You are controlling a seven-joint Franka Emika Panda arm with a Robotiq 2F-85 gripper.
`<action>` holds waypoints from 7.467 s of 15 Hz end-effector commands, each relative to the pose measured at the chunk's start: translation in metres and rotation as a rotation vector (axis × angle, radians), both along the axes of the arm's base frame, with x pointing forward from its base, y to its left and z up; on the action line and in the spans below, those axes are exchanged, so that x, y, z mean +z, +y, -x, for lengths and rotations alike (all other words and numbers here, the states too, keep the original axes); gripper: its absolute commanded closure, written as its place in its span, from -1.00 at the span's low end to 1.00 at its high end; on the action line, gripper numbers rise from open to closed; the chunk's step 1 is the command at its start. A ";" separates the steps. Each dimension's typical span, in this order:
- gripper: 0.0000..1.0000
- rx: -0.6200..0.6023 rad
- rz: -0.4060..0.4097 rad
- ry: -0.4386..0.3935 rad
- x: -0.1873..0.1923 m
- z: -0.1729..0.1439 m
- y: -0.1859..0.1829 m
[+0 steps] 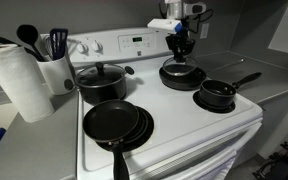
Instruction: Pick the lid on the stove and cover the pot on the bottom right
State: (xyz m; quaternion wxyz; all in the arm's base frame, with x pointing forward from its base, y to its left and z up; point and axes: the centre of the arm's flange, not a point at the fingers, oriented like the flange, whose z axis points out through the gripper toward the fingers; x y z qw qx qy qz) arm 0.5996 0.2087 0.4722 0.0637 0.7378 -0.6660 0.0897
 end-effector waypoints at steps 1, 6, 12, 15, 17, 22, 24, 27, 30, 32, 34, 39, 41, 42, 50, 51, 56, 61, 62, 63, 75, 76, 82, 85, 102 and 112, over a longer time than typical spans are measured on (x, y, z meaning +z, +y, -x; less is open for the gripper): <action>0.66 -0.037 0.001 -0.063 -0.021 0.033 -0.022; 0.66 -0.151 0.039 -0.146 -0.016 0.051 -0.046; 0.66 -0.276 0.065 -0.164 0.004 0.091 -0.067; 0.66 -0.321 0.078 -0.209 0.013 0.105 -0.079; 0.66 -0.377 0.082 -0.216 0.015 0.113 -0.087; 0.66 -0.506 0.102 -0.202 -0.004 0.130 -0.105; 0.66 -0.535 0.102 -0.184 -0.013 0.136 -0.111; 0.66 -0.553 0.096 -0.182 -0.018 0.141 -0.116; 0.66 -0.572 0.048 -0.178 -0.019 0.143 -0.119; 0.66 -0.593 0.008 -0.143 -0.022 0.145 -0.120; 0.66 -0.615 -0.009 -0.134 -0.025 0.149 -0.122; 0.66 -0.647 -0.032 -0.169 -0.032 0.155 -0.129; 0.66 -0.661 -0.060 -0.202 -0.036 0.155 -0.130; 0.66 -0.657 -0.069 -0.216 -0.038 0.154 -0.130; 0.66 -0.583 -0.159 -0.262 -0.057 0.150 -0.130; 0.66 -0.582 -0.172 -0.264 -0.058 0.150 -0.131; 0.66 -0.589 -0.200 -0.279 -0.058 0.146 -0.138; 0.66 -0.608 -0.181 -0.267 -0.060 0.146 -0.151; 0.66 -0.612 -0.179 -0.264 -0.062 0.146 -0.153; 0.66 -0.613 -0.181 -0.259 -0.064 0.146 -0.154; 0.66 -0.621 -0.254 -0.171 -0.075 0.154 -0.163; 0.66 -0.626 -0.252 -0.169 -0.076 0.155 -0.165; 0.66 -0.646 -0.266 -0.144 -0.083 0.162 -0.170; 0.66 -0.643 -0.279 -0.128 -0.088 0.165 -0.168; -0.98 -0.520 -0.261 -0.115 -0.094 0.163 -0.157; -1.00 -0.321 -0.220 -0.218 -0.034 0.146 -0.135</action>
